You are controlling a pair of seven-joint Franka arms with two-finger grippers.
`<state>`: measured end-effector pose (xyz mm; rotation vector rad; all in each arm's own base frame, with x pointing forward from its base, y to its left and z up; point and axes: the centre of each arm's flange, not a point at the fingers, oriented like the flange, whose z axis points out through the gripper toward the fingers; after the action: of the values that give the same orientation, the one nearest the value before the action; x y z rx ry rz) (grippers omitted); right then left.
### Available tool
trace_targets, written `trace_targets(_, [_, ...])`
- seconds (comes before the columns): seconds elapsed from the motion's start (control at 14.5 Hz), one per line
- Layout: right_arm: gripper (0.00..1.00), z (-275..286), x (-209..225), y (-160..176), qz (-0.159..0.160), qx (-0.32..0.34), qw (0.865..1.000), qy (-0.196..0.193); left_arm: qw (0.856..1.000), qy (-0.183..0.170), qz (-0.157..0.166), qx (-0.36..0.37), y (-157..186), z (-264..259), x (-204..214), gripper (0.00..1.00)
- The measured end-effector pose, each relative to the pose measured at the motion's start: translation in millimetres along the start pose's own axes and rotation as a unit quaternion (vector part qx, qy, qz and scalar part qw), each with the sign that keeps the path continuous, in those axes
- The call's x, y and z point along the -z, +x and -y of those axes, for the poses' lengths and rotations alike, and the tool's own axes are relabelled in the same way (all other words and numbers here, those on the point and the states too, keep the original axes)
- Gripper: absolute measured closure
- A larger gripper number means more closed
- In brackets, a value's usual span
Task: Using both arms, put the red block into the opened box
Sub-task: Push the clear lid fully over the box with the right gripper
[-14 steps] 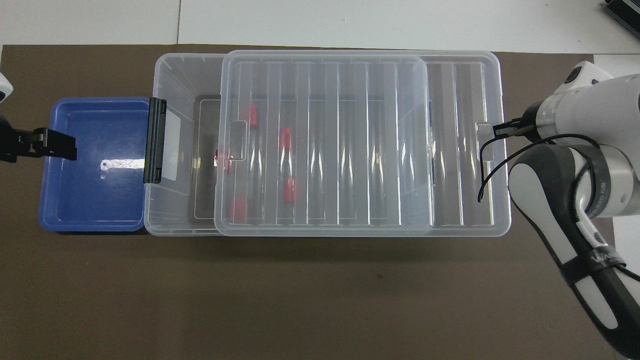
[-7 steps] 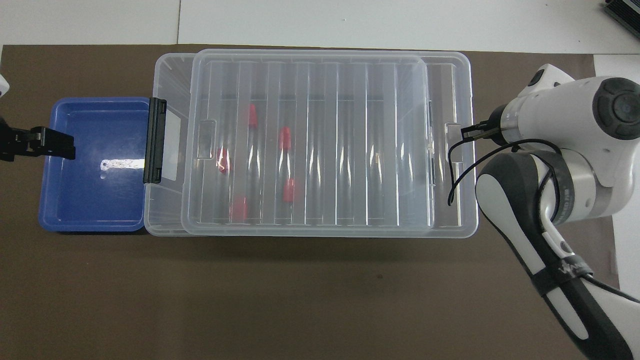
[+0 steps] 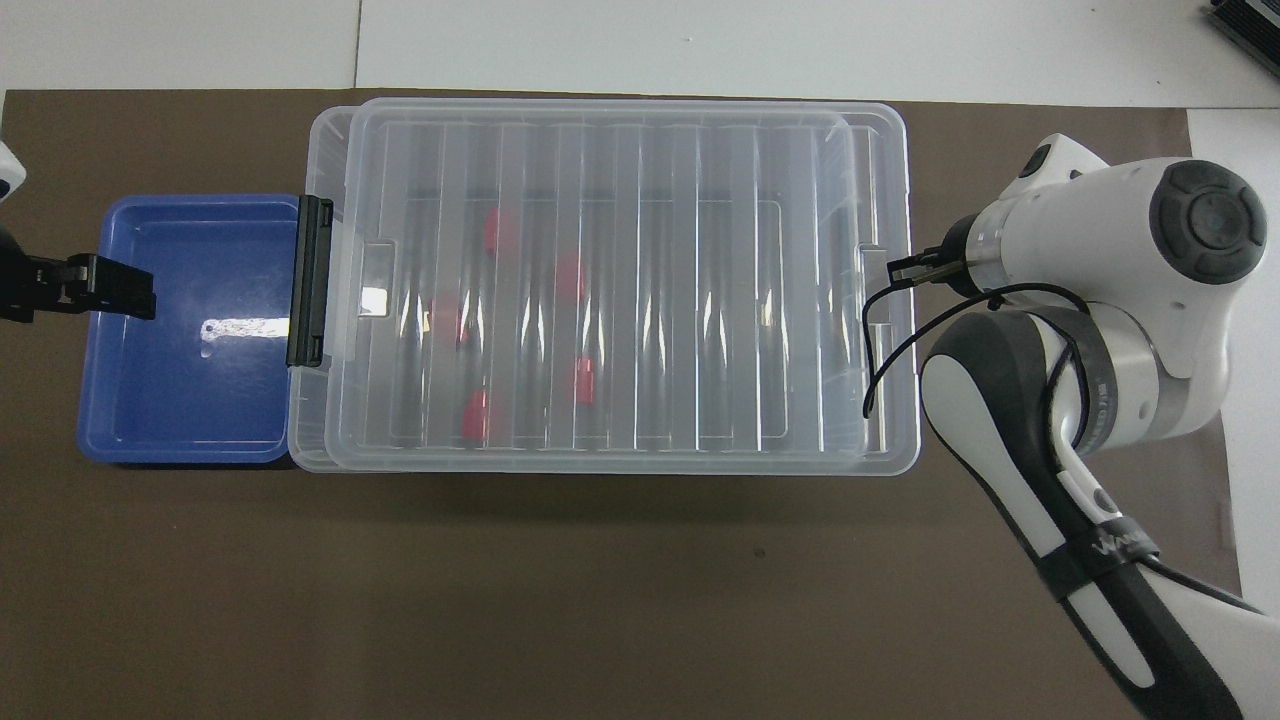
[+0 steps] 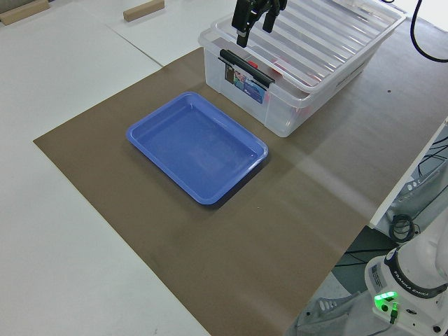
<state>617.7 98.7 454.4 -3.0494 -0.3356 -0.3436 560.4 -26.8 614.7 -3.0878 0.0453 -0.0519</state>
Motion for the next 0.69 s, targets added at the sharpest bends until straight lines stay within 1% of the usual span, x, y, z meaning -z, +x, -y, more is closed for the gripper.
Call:
trace_targets(0.28, [0.99, 6.1, -0.9, 0.4, -0.001, -0.011, 1.0, 0.019, 1.0, 0.0, 0.0, 0.001, -0.1, 1.2, 0.3, 0.0])
trace_targets(0.69, [0.99, 9.4, -1.5, 0.5, -0.001, -0.011, 1.0, 0.022, 1.0, 0.0, -0.001, 0.001, -0.4, 1.4, 1.0, 0.0])
